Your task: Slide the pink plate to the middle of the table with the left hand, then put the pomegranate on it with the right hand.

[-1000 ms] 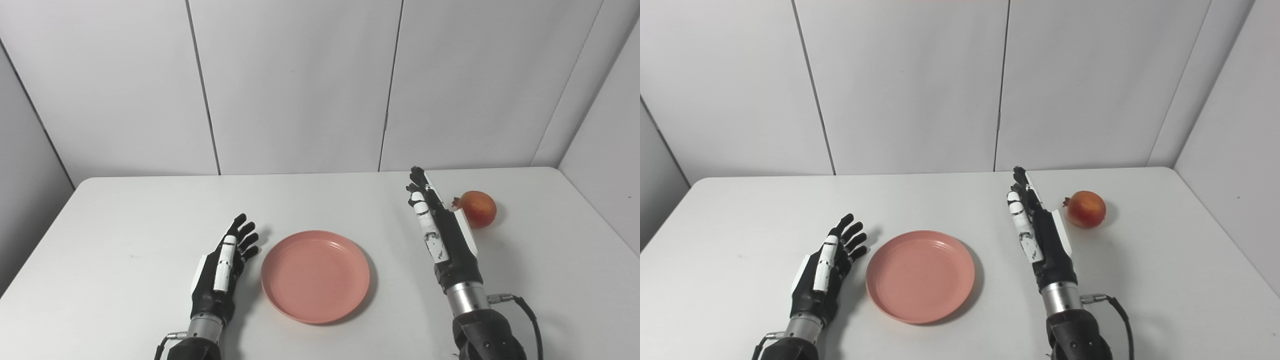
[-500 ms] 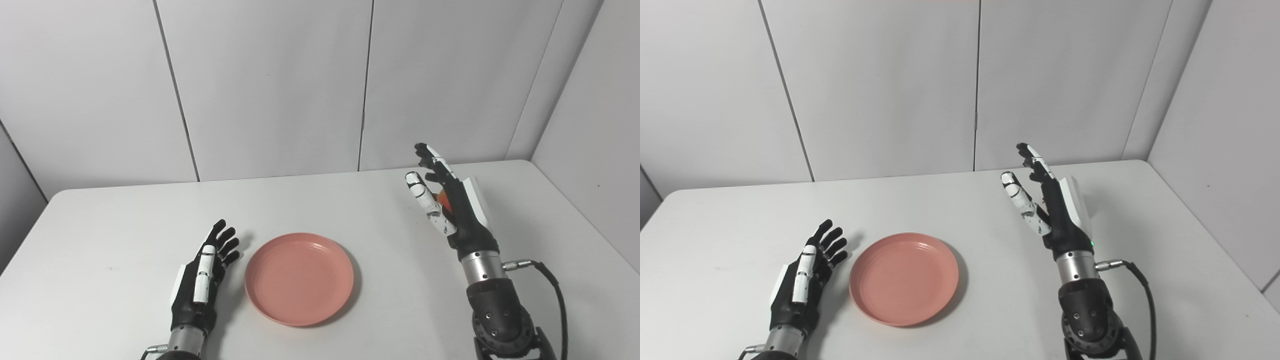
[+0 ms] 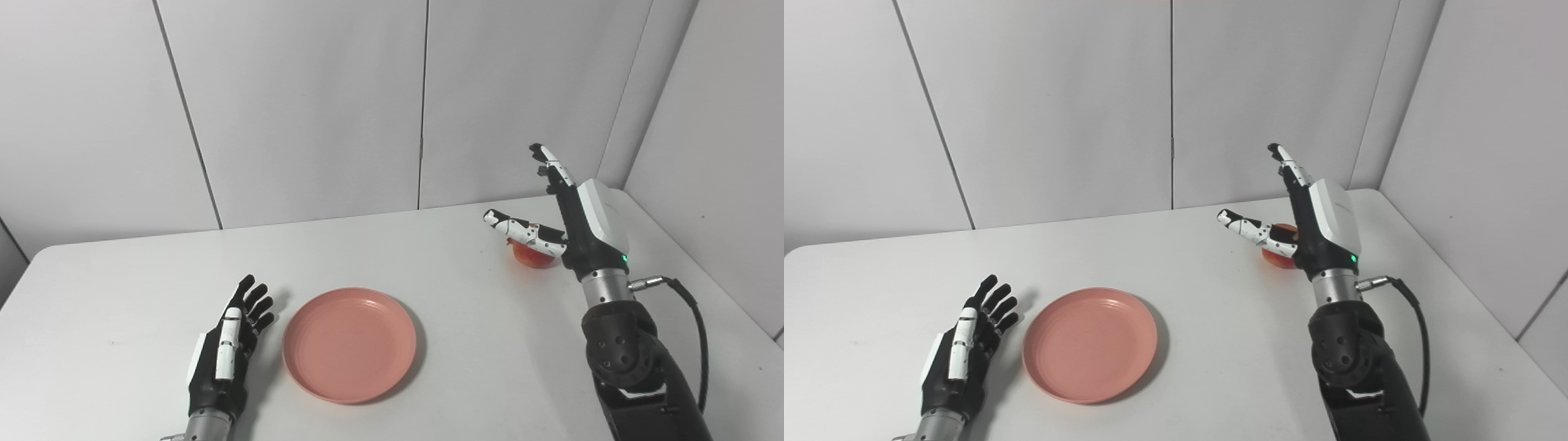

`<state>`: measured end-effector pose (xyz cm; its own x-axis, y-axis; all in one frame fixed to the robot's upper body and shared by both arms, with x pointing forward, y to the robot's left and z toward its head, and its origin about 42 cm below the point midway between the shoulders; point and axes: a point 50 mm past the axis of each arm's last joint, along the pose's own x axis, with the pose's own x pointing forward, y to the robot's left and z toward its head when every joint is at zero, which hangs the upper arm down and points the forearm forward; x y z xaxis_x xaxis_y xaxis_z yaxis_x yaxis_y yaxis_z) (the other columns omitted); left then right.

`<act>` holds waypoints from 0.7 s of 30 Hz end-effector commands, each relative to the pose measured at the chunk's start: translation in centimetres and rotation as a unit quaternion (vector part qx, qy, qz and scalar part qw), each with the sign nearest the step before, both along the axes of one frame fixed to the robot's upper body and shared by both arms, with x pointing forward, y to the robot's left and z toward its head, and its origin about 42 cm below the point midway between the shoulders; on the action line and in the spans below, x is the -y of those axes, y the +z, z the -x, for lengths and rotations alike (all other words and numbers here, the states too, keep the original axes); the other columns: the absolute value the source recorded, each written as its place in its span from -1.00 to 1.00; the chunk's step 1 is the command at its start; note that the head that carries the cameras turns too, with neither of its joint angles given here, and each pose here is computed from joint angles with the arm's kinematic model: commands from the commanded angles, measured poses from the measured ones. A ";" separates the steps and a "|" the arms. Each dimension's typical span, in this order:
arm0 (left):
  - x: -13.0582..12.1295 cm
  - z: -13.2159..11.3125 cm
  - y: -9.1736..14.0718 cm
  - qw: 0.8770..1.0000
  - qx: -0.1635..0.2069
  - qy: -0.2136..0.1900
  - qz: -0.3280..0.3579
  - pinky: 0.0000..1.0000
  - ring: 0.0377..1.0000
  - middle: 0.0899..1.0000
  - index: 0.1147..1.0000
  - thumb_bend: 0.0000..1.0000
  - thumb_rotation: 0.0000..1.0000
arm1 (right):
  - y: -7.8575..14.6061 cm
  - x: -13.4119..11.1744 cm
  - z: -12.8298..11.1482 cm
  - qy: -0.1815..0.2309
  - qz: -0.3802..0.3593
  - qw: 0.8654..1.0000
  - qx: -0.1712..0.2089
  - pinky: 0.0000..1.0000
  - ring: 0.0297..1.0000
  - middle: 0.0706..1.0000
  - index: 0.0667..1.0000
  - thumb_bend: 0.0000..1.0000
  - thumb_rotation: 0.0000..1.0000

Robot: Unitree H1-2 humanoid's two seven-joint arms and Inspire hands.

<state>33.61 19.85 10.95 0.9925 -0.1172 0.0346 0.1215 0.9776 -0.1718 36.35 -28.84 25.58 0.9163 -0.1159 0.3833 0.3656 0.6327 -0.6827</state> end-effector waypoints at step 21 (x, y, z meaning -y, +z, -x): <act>-1.1 -0.4 -0.5 1.000 0.000 -0.003 0.000 0.81 0.80 0.82 0.79 -0.33 1.00 | 1.6 4.7 -4.2 -0.058 0.127 0.985 -0.099 0.39 0.65 0.80 0.85 0.89 -0.07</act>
<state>34.04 20.52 10.93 0.9911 -0.1266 0.0407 0.1317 0.9769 -0.1681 39.53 -33.10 23.99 0.9781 -0.1480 0.1461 0.1964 0.4277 -0.8823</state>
